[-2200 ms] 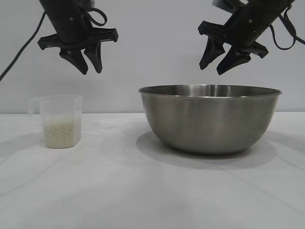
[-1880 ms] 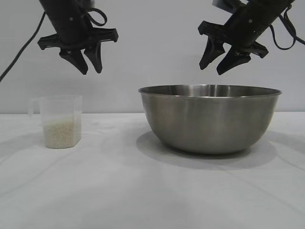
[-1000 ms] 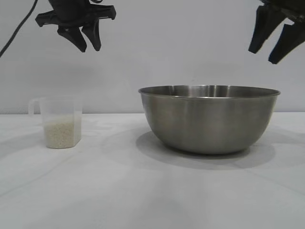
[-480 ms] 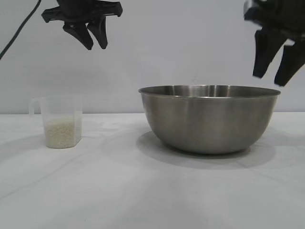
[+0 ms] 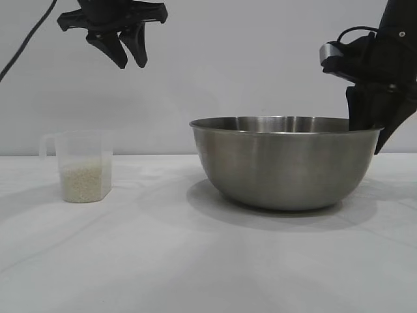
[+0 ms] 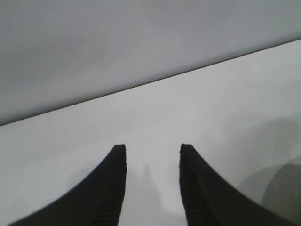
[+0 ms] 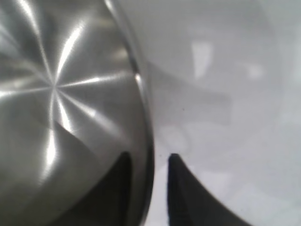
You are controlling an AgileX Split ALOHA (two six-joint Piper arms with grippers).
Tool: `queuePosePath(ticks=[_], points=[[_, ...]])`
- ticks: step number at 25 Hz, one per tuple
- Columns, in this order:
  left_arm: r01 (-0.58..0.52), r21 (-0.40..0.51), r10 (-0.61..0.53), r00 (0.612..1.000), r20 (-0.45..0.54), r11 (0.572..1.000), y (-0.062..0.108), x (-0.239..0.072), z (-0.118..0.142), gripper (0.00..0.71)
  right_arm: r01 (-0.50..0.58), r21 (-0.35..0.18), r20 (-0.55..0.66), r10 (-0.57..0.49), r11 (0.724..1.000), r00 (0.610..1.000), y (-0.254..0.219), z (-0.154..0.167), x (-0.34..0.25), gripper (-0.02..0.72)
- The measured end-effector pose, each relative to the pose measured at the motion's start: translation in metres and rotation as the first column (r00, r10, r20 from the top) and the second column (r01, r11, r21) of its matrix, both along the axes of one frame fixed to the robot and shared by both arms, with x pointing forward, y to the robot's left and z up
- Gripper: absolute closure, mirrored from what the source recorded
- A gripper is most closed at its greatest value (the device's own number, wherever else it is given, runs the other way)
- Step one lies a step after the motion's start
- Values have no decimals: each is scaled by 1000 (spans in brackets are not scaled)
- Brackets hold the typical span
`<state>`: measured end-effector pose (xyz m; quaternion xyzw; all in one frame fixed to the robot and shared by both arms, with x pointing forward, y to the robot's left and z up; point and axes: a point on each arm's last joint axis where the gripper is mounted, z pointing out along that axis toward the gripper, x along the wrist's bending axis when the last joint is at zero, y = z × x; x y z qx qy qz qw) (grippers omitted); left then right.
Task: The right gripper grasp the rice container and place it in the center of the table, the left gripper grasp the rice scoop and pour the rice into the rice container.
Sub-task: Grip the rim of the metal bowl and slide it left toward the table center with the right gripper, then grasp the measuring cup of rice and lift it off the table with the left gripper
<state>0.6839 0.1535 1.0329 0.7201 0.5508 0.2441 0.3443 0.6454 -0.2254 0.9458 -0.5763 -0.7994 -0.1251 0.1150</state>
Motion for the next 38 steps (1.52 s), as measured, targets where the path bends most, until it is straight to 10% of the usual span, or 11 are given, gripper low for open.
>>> queuePosePath(ticks=[14, 21, 25, 29, 38], points=[[0, 0, 0, 1000, 0, 1000, 0, 0, 0, 459, -103, 18, 59, 102, 995, 993, 77, 0, -13, 703], [0, -1, 0, 1000, 2, 1000, 0, 0, 1, 459, -142, 16, 128, 139, 990, 982, 78, 14, -14, 402], [0, -1, 0, 1000, 2, 1000, 0, -1, 2, 459, -119, 19, 279, 110, 993, 954, 70, 47, -26, 402], [-1, -3, 1, 1000, 9, 1000, 1, -4, 9, 459, -60, -10, 478, 58, 998, 876, 46, 57, -64, 376], [1, 5, -1, 1000, -5, 1000, 3, -7, 14, 459, 54, -14, 861, -15, 998, 509, -8, 94, -190, 376]])
